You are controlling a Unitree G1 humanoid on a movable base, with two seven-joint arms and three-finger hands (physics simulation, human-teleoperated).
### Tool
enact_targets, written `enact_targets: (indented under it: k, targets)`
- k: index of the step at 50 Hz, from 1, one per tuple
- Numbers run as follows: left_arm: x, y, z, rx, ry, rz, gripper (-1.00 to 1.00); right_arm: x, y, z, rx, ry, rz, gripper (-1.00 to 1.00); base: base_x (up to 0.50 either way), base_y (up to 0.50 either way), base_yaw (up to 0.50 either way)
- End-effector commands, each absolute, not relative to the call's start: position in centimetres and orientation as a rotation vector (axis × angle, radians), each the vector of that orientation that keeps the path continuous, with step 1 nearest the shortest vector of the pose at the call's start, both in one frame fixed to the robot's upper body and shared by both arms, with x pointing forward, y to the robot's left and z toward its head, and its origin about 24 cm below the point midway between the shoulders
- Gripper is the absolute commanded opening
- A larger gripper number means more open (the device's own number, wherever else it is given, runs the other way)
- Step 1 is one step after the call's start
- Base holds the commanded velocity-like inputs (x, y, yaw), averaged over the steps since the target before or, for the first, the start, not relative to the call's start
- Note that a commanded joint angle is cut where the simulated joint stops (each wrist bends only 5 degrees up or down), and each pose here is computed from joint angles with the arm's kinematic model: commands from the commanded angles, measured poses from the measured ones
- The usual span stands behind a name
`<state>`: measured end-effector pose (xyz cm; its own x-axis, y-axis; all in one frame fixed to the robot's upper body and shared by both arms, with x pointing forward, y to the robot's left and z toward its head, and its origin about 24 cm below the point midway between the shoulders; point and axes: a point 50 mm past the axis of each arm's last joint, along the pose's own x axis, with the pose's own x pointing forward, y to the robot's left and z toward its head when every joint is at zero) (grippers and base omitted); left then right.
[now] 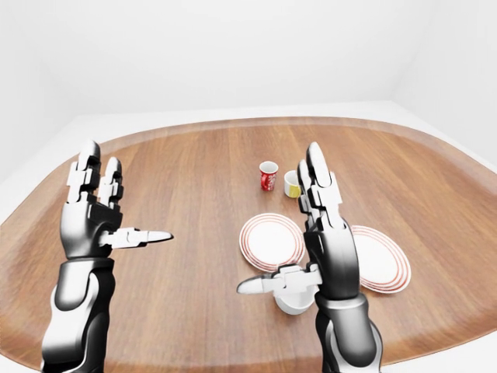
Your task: Put the white mug on the left plate.
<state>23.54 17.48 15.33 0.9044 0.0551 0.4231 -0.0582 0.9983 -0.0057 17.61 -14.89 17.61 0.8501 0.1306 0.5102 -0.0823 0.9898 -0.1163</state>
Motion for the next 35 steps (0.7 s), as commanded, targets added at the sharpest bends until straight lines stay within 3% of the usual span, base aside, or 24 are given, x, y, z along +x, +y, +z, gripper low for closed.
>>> enact_targets:
  k: [1,12,35]
  targets:
    - [23.6,17.6,15.4,0.006,-0.441,0.063,1.00,16.1,-13.8,15.2,-0.141,-0.396,0.192,1.00,0.00,0.00,0.00]
    - [23.5,17.6,15.4,0.008,-0.442,0.063,1.00,15.7,-14.5,13.4,-0.202,-0.286,0.184,1.00,0.00,0.00,0.00]
    - [23.6,17.8,15.2,0.009,-0.432,0.069,1.00,15.8,-15.2,14.5,-0.348,-0.318,0.170,1.00,0.00,0.00,0.00]
